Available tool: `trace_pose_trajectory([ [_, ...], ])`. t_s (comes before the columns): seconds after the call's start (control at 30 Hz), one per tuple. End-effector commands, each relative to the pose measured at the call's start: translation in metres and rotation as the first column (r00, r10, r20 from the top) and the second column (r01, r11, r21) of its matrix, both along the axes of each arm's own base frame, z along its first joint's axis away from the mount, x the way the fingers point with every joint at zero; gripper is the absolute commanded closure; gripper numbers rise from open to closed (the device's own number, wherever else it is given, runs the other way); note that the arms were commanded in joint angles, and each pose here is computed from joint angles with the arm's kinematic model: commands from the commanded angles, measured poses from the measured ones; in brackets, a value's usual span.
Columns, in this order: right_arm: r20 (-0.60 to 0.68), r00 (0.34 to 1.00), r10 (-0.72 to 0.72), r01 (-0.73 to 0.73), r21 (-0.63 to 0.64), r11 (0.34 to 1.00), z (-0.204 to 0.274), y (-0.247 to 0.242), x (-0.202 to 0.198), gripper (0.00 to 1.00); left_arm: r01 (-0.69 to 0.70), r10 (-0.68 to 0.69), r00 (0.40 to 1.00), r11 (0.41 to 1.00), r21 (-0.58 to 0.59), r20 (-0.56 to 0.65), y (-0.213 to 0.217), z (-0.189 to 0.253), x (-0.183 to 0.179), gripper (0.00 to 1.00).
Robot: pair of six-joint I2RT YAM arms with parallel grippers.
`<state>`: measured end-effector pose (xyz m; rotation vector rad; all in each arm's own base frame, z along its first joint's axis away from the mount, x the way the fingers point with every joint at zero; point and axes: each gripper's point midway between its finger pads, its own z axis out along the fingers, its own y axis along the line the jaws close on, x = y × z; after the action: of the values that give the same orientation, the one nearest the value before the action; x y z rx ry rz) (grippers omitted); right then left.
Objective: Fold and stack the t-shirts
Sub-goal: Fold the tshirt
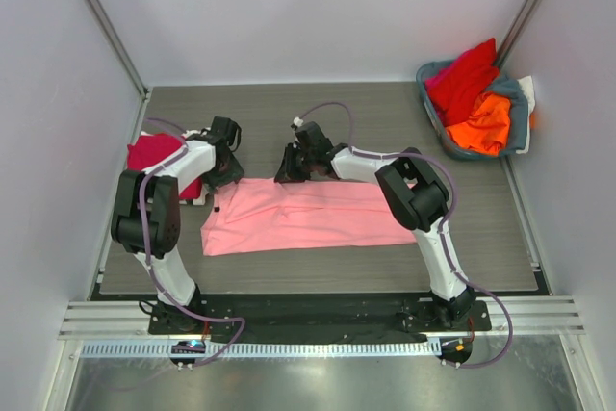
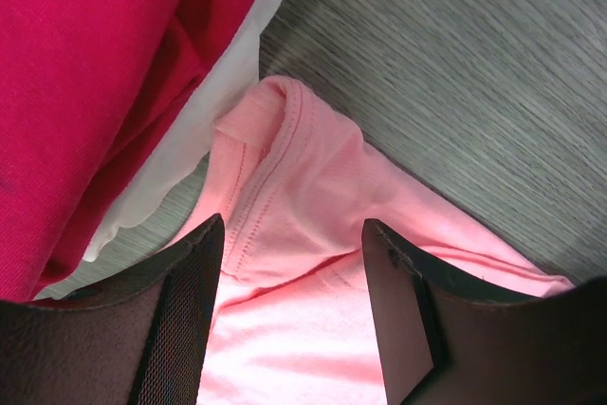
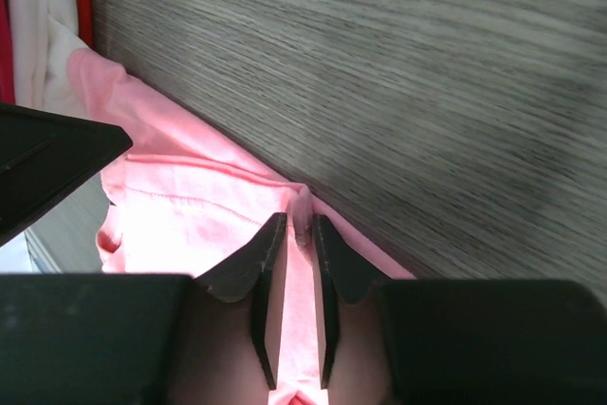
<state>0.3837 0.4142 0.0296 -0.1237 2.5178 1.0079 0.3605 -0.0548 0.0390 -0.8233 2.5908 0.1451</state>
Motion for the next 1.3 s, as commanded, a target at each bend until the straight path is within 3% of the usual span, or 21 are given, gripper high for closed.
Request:
trace_pose_trajectory([
  [0.0,0.023,1.000,-0.001,0.002,-0.043,0.999,-0.006,0.000,0.004,0.83,0.005,-0.005,1.000,1.000,0.017,0.021,0.001,0.000,0.007,0.39],
  [0.03,0.025,1.000,0.000,0.001,-0.042,0.999,-0.004,0.001,0.003,0.91,0.005,-0.005,1.000,1.000,0.017,0.021,0.001,0.000,0.007,0.39],
  [0.13,0.046,0.999,0.002,-0.001,-0.022,1.000,0.011,0.002,0.004,0.99,0.005,-0.006,1.000,1.000,0.017,0.017,0.002,-0.002,0.007,0.39],
  [0.53,0.119,0.990,0.070,-0.090,0.165,0.982,0.092,0.004,-0.027,0.99,-0.001,0.002,1.000,0.999,0.038,-0.016,0.004,-0.017,0.009,0.39],
  [1.27,-0.022,0.987,0.161,-0.151,0.238,0.959,0.066,-0.043,-0.147,0.97,-0.006,0.008,1.000,0.997,0.081,-0.017,0.011,-0.009,0.011,0.39],
])
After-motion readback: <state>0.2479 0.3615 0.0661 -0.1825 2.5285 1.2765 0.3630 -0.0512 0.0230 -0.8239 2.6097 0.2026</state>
